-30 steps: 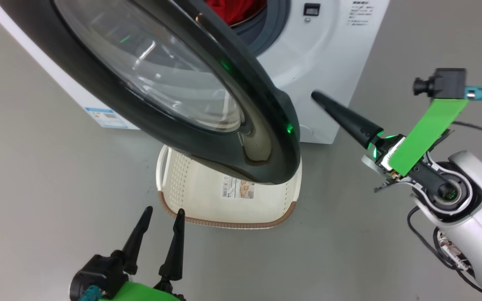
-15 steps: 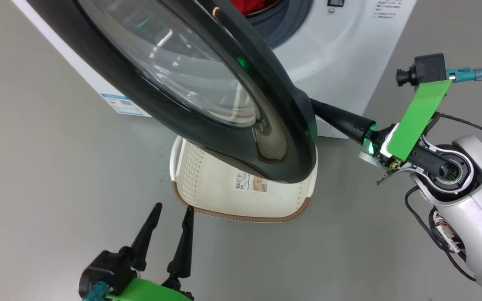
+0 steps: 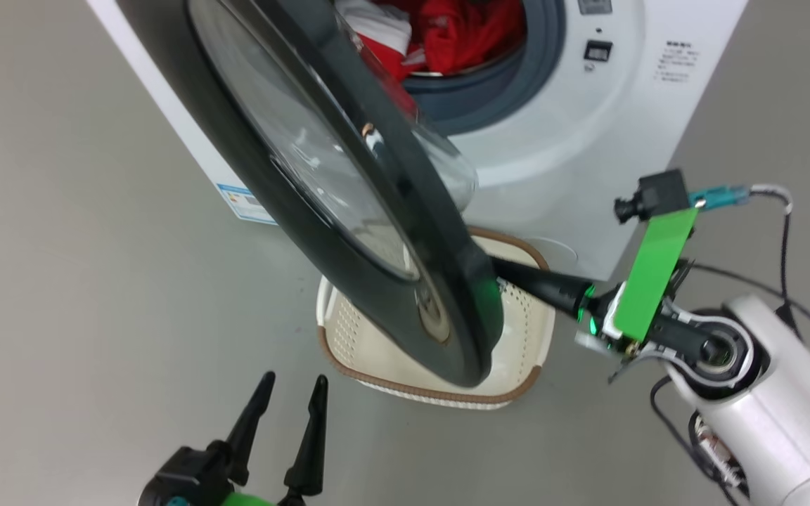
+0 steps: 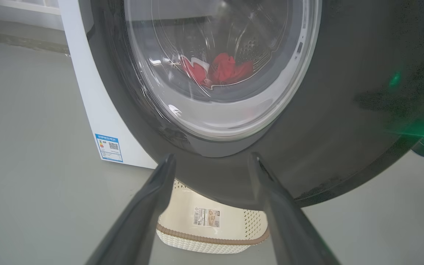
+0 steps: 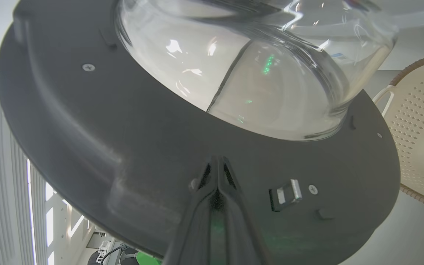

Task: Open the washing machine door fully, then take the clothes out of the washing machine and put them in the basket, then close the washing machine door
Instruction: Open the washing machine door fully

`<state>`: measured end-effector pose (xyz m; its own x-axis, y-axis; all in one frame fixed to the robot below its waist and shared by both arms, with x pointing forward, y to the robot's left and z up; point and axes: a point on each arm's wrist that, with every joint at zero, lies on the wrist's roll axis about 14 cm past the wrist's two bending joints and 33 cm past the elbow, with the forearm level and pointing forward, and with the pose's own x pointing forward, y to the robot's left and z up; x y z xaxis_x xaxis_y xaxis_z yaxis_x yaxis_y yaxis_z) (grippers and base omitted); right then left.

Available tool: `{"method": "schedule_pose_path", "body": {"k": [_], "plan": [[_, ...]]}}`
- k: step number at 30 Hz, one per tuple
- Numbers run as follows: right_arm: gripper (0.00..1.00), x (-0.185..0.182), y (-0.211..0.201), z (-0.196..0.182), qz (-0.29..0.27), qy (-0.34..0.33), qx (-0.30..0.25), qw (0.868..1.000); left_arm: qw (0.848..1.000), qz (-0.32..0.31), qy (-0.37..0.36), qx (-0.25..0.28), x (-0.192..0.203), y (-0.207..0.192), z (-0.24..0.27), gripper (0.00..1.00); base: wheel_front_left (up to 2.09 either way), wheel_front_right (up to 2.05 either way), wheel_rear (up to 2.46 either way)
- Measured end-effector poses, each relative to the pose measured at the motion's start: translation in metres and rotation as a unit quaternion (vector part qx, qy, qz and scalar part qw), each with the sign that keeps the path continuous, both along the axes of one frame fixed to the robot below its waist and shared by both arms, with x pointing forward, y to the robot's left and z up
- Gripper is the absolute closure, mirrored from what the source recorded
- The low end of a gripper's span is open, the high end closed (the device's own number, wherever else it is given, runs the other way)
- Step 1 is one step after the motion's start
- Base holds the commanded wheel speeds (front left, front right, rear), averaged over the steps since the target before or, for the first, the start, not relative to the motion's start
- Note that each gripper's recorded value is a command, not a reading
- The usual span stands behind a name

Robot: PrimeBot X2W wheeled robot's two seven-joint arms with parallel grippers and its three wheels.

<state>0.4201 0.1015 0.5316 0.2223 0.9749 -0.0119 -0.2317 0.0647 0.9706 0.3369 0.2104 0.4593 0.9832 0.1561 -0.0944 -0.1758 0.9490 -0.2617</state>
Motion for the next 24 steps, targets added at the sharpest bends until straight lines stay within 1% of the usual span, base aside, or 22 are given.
{"method": "schedule_pose_path", "body": {"k": [6,18,24], "plan": [[1.00,-0.029,0.019,0.003,0.036,0.003,0.002,0.999,1.000,0.027,-0.002,0.002,-0.023,0.011,0.002,0.00,0.00,0.00,0.00],[1.00,-0.074,0.052,0.016,0.097,0.005,0.016,0.995,0.997,0.082,-0.013,0.010,-0.060,0.036,0.009,0.00,0.00,0.00,0.00],[1.00,-0.093,0.069,0.024,0.127,-0.004,0.020,0.992,0.993,0.114,-0.023,0.014,-0.073,0.053,0.016,0.00,0.00,0.00,0.00]]}}
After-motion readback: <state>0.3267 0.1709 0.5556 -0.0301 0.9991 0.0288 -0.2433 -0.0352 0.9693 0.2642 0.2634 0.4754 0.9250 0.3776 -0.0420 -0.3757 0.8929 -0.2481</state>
